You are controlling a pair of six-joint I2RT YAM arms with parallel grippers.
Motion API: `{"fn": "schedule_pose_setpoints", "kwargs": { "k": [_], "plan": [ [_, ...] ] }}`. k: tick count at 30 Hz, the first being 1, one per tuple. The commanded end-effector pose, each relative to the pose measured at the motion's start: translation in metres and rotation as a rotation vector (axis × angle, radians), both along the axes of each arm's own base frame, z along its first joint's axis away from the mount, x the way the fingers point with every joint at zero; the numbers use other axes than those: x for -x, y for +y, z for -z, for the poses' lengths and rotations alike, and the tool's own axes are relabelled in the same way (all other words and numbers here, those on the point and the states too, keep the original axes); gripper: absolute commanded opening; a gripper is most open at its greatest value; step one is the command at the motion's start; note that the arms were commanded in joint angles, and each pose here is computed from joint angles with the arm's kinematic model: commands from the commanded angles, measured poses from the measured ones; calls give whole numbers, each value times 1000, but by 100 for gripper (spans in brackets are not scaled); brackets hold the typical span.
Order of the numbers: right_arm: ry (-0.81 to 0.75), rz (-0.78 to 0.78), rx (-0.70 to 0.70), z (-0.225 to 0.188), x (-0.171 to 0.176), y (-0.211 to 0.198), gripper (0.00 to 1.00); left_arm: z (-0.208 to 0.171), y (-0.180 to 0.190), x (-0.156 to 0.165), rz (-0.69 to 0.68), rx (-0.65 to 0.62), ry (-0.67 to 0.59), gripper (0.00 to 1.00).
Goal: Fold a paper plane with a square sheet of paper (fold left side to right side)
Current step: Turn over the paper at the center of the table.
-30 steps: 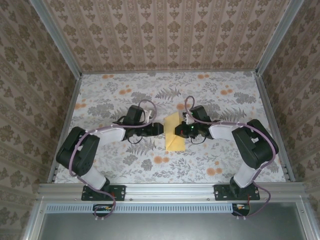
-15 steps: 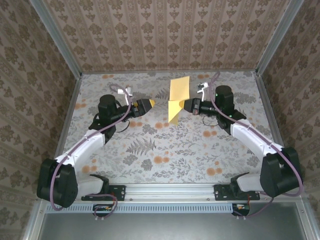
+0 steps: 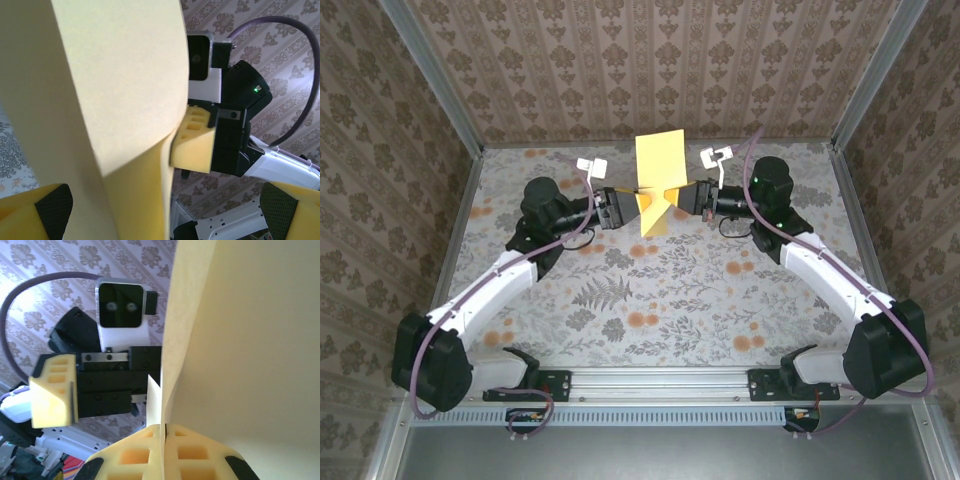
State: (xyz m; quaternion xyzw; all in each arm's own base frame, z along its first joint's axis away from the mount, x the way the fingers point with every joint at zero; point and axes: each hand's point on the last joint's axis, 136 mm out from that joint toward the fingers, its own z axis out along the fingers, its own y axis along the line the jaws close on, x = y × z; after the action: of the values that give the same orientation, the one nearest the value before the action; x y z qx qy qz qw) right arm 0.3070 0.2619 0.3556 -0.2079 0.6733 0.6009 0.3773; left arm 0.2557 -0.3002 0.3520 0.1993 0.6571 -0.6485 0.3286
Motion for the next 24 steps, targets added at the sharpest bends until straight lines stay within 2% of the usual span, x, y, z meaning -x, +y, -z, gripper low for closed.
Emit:
{"fn": "schedule_pose_setpoints", "kwargs": {
  "k": [1, 5, 13, 17, 21, 24],
  "plan": [
    [-62, -49, -43, -24, 9, 5, 4, -8, -5, 3, 32, 6, -36, 100],
    [-47, -42, -40, -20, 7, 6, 5, -11, -7, 6, 46, 13, -47, 91],
    [33, 4, -6, 6, -5, 5, 6, -14, -6, 10, 45, 21, -59, 49],
    [60, 31, 6, 17, -10, 1, 9, -14, -4, 10, 35, 20, -60, 33],
    [80, 46, 17, 24, -10, -3, 16, -13, -4, 9, 29, 12, -56, 17],
    [93, 75, 46, 31, -10, -9, 26, -6, -4, 7, 8, -21, -48, 7]
  ]
}}
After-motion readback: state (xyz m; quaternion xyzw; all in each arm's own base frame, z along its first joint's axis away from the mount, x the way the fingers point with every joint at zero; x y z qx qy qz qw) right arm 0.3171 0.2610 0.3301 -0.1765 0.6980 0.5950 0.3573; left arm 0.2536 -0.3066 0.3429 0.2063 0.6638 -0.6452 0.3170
